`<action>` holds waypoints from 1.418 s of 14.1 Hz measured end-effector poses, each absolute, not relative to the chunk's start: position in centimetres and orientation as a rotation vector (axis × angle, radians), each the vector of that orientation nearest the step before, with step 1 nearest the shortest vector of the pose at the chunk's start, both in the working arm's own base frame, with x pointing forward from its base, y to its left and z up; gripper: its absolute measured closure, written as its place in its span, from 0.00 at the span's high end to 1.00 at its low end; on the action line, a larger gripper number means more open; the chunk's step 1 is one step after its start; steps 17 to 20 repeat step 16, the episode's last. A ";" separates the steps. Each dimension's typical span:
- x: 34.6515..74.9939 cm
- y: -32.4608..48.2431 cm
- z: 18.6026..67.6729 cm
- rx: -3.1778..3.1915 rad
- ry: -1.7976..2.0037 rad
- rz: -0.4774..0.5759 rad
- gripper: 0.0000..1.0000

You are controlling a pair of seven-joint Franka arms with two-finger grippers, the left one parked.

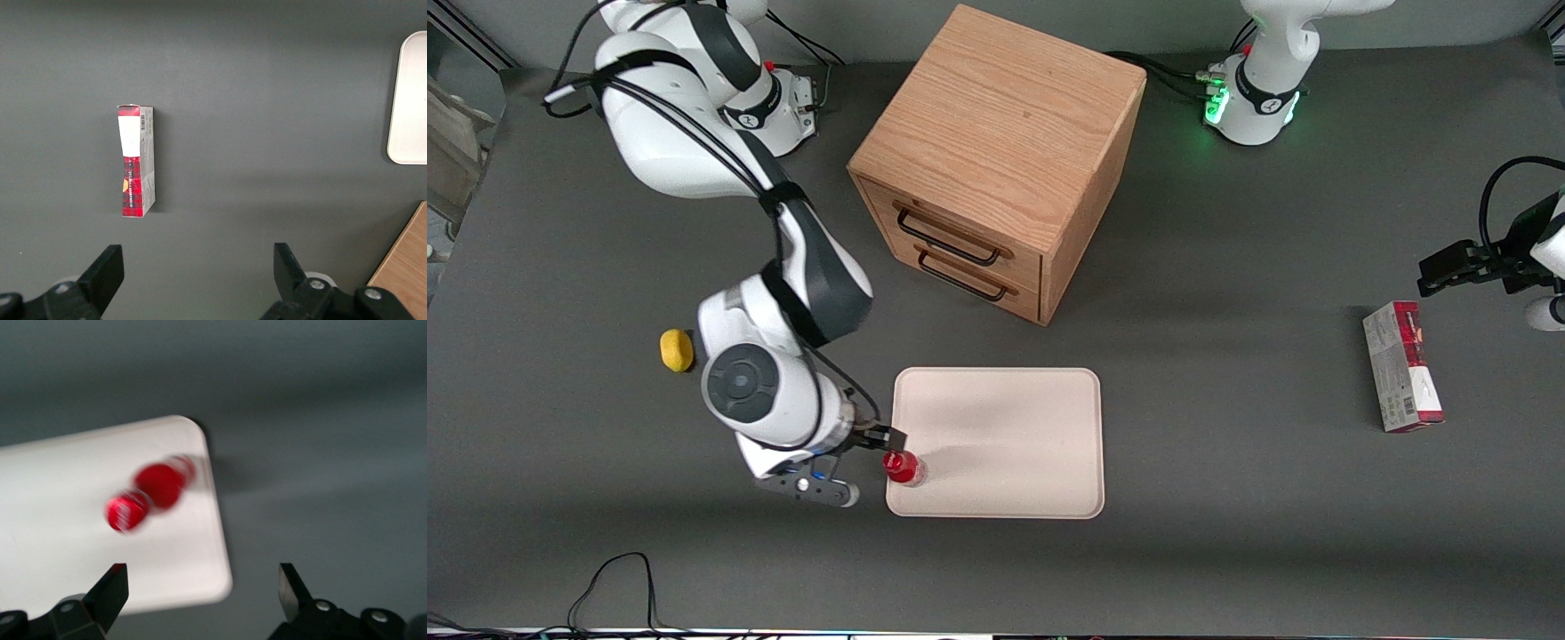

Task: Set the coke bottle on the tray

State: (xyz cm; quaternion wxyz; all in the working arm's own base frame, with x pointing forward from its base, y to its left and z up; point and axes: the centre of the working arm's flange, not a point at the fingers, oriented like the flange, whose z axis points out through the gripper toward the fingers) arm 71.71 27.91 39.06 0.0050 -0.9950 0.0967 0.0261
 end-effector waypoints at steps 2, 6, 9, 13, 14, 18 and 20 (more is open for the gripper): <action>71.1 23.8 42.7 -3.122 0.212 0.147 1.00; 67.1 10.0 48.3 -3.093 -0.038 0.232 1.00; 61.2 2.2 52.0 -3.102 -0.085 0.235 1.00; 54.6 2.7 55.9 -3.129 -0.100 0.167 1.00; 54.0 2.7 56.6 -3.124 -0.101 0.151 1.00; 53.7 2.5 57.2 -3.113 -0.093 0.131 1.00; 53.7 2.5 57.2 -3.113 -0.093 0.131 1.00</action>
